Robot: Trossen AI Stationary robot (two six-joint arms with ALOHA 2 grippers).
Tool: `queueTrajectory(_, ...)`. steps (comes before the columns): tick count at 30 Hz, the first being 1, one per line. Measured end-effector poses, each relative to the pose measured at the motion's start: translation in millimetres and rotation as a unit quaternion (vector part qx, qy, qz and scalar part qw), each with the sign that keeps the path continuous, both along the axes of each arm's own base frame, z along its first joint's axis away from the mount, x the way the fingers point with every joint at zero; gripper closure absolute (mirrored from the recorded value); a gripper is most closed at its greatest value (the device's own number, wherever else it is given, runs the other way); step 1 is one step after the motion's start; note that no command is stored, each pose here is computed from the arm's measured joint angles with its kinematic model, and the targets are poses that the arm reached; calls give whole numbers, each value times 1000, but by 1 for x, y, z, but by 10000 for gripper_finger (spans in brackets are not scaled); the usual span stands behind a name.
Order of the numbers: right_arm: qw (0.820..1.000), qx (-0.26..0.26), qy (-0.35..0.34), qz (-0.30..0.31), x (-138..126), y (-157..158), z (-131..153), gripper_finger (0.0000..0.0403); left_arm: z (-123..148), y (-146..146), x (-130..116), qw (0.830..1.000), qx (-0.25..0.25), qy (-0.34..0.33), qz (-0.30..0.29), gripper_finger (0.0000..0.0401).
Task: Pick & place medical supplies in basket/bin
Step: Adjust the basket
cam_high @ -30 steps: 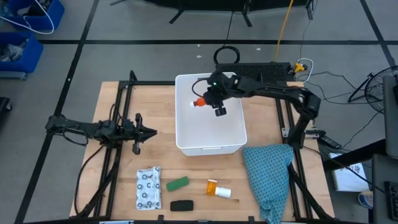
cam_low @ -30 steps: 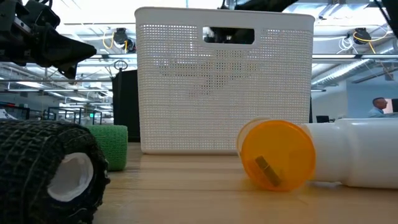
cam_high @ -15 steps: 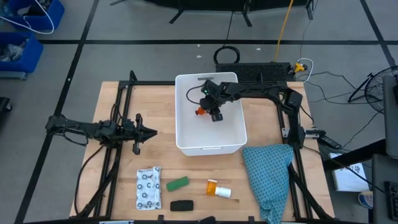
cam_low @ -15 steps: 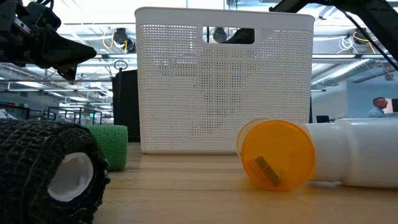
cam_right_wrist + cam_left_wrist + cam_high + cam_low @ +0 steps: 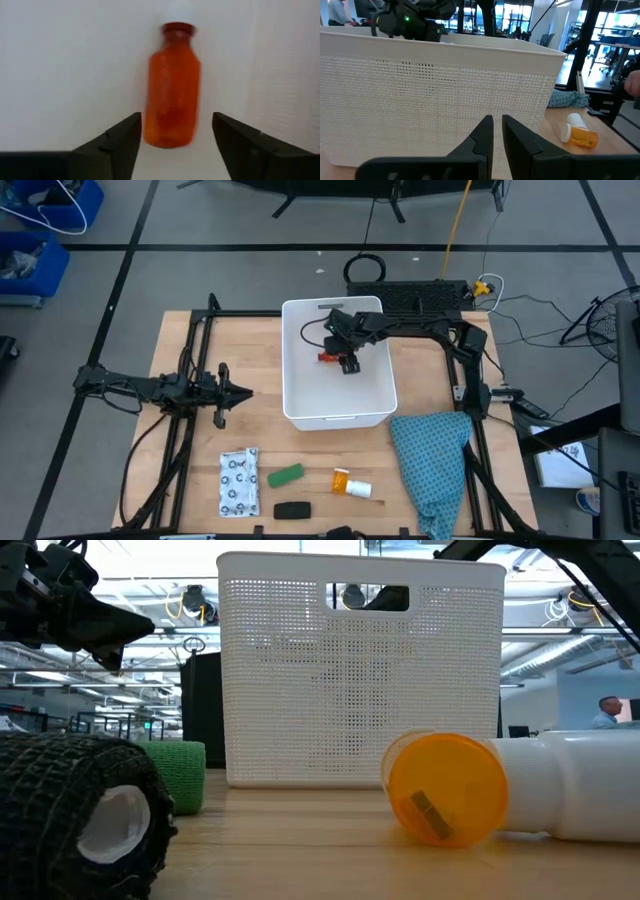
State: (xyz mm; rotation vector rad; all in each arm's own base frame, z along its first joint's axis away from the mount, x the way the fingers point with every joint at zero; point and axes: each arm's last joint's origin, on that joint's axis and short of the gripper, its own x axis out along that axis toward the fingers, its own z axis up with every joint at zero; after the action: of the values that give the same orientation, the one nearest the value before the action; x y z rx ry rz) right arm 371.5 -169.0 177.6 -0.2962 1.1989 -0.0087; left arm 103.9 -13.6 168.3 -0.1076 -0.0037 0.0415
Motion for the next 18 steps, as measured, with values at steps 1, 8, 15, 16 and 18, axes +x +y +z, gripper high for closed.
queueTrajectory(1, 1000, -11, 5, -4, 0, 1, 1, 150, 0, 0, 0, 1000, 1, 0, 0, 359)
queueTrajectory(8, 996, -81, -17, -36, -10, 5, 41, 120, 0, 0, 0, 1000, 2, 0, 0, 359)
queueTrajectory(15, 980, -107, -150, -72, -42, 41, 134, 137, -2, 0, 0, 1000, 5, 8, 0, 359)
queueTrajectory(16, 977, -104, -168, -75, -50, 48, 148, 145, -2, 0, 0, 1000, 5, 11, 0, 359)
queueTrajectory(18, 972, -98, -199, -78, -67, 64, 171, 167, -2, 0, 0, 1000, 6, 11, 0, 359)
